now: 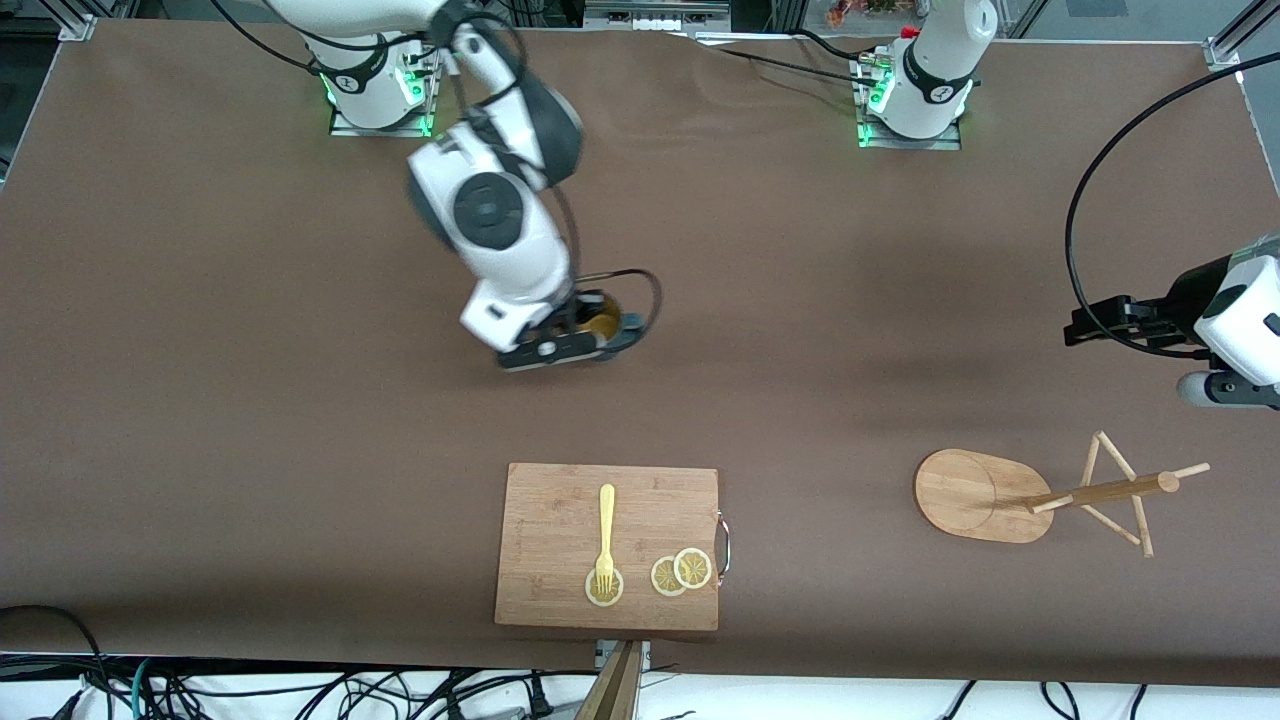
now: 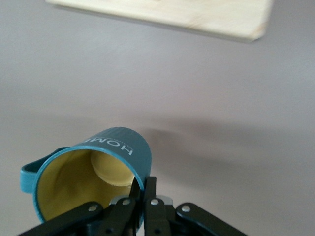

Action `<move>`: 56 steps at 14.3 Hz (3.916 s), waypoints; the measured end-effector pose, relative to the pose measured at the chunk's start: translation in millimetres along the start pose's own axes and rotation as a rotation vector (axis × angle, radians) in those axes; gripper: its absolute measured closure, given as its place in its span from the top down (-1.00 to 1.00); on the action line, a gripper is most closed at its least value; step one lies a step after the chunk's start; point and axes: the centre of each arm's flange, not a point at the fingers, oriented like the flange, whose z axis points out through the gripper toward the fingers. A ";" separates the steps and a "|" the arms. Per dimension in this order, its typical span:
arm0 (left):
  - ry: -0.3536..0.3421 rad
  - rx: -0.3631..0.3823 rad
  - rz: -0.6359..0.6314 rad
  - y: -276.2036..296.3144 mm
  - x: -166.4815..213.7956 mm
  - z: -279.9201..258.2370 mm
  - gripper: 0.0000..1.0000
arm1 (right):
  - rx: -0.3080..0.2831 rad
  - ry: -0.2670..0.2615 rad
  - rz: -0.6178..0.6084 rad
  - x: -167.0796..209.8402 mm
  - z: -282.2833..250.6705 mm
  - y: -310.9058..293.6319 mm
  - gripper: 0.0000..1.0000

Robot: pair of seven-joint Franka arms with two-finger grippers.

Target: Pass cup and hang on rack

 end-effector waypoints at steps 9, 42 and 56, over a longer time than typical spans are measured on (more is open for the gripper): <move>-0.095 -0.075 0.244 10.8 -4.2 38.7 1.00 | 0.005 0.045 0.056 -21.3 106.1 -87.3 -0.91; 0.621 -0.791 1.346 90.2 -111.8 420.7 1.00 | -0.117 -0.047 0.152 43.5 -206.9 417.6 1.00; 0.919 -0.750 1.433 130.9 -89.7 503.5 1.00 | -0.064 -0.047 0.005 -39.9 -188.0 487.6 1.00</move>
